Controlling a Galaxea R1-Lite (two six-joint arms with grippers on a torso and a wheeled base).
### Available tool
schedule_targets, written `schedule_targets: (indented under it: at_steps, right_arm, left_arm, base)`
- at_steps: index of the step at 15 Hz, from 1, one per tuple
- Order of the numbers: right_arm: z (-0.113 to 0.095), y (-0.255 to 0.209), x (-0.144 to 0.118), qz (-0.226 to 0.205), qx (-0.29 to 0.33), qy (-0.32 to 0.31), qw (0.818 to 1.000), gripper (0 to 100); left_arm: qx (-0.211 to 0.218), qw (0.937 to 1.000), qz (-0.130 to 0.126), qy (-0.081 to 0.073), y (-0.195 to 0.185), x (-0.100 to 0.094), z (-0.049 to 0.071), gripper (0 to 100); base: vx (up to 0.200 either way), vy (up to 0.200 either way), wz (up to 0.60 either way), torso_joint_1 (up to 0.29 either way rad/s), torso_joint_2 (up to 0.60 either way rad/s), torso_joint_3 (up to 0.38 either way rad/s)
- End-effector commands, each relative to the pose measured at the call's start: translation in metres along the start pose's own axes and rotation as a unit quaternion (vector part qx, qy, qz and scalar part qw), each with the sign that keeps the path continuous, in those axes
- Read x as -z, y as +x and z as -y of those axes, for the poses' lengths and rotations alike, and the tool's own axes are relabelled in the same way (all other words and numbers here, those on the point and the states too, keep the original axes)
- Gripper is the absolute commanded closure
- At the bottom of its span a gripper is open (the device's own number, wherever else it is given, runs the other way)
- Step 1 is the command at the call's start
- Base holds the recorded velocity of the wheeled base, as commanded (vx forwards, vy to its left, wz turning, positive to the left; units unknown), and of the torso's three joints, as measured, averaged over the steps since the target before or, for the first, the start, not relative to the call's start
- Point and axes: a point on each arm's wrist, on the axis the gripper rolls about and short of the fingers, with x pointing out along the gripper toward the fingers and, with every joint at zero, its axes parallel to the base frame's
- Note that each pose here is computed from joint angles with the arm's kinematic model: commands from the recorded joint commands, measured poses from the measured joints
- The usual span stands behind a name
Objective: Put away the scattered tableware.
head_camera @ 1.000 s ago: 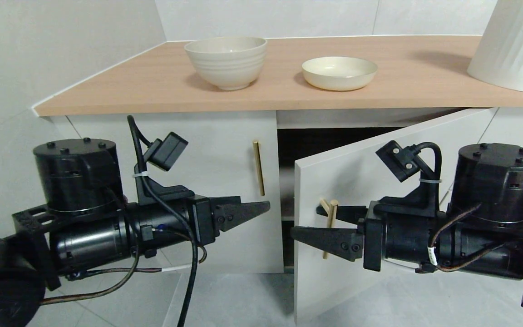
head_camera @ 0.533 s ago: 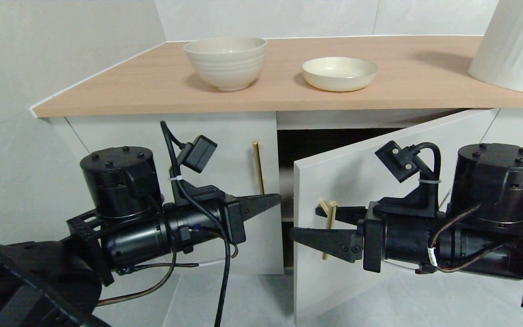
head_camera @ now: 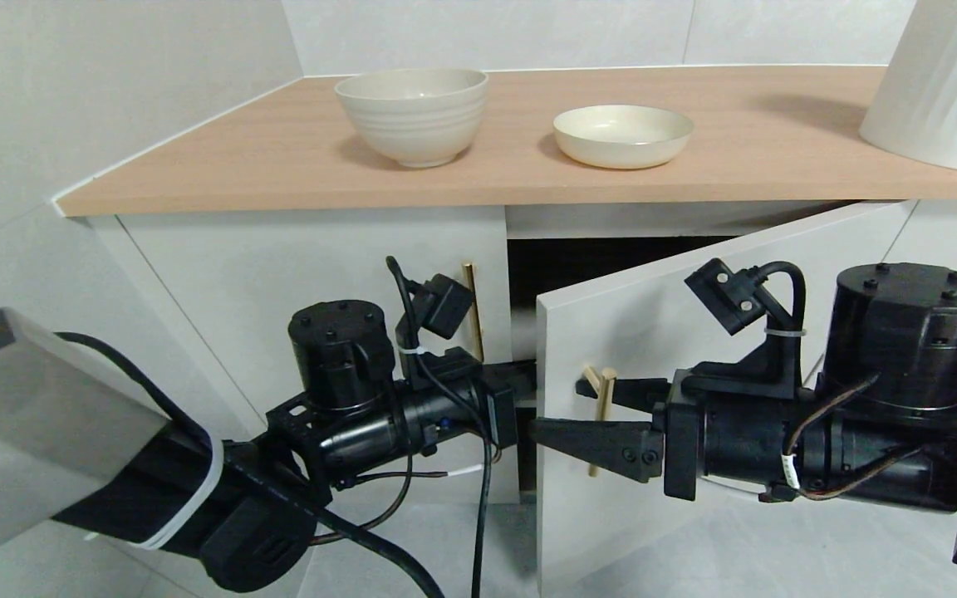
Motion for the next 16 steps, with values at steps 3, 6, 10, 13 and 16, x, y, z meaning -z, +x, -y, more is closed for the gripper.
schedule_targets:
  at_steps: [3, 6, 10, 13, 16]
  right_arm:
    - [0.003, 0.001, 0.002, -0.003, 0.005, 0.001, 1.000, 0]
    - [0.008, -0.005, 0.005, -0.006, 0.018, 0.005, 1.000, 0]
    - [0.029, -0.021, 0.017, -0.016, 0.067, 0.002, 0.998, 0]
    - [0.036, -0.030, 0.014, -0.006, 0.084, 0.004, 0.996, 0]
    - [0.035, -0.045, 0.018, 0.003, 0.102, -0.001, 0.995, 0]
  left_arm:
    - [0.009, 0.9999, -0.005, -0.002, 0.010, 0.013, 0.000, 100]
    - [0.021, 0.9997, 0.007, 0.005, 0.013, 0.011, 0.006, 100]
    - [0.031, 0.9995, 0.008, 0.006, 0.016, 0.011, 0.011, 100]
    - [0.038, 0.9992, 0.005, 0.006, 0.018, 0.013, 0.017, 100]
    - [0.039, 0.9992, 0.003, 0.006, 0.018, 0.014, 0.019, 100]
  base:
    - [0.000, 0.000, 0.00, 0.000, 0.00, 0.000]
    - [0.000, 0.000, 0.00, 0.000, 0.00, 0.000]
    - [0.000, 0.000, 0.00, 0.000, 0.00, 0.000]
    - [0.000, 0.000, 0.00, 0.000, 0.00, 0.000]
    - [0.000, 0.000, 0.00, 0.000, 0.00, 0.000]
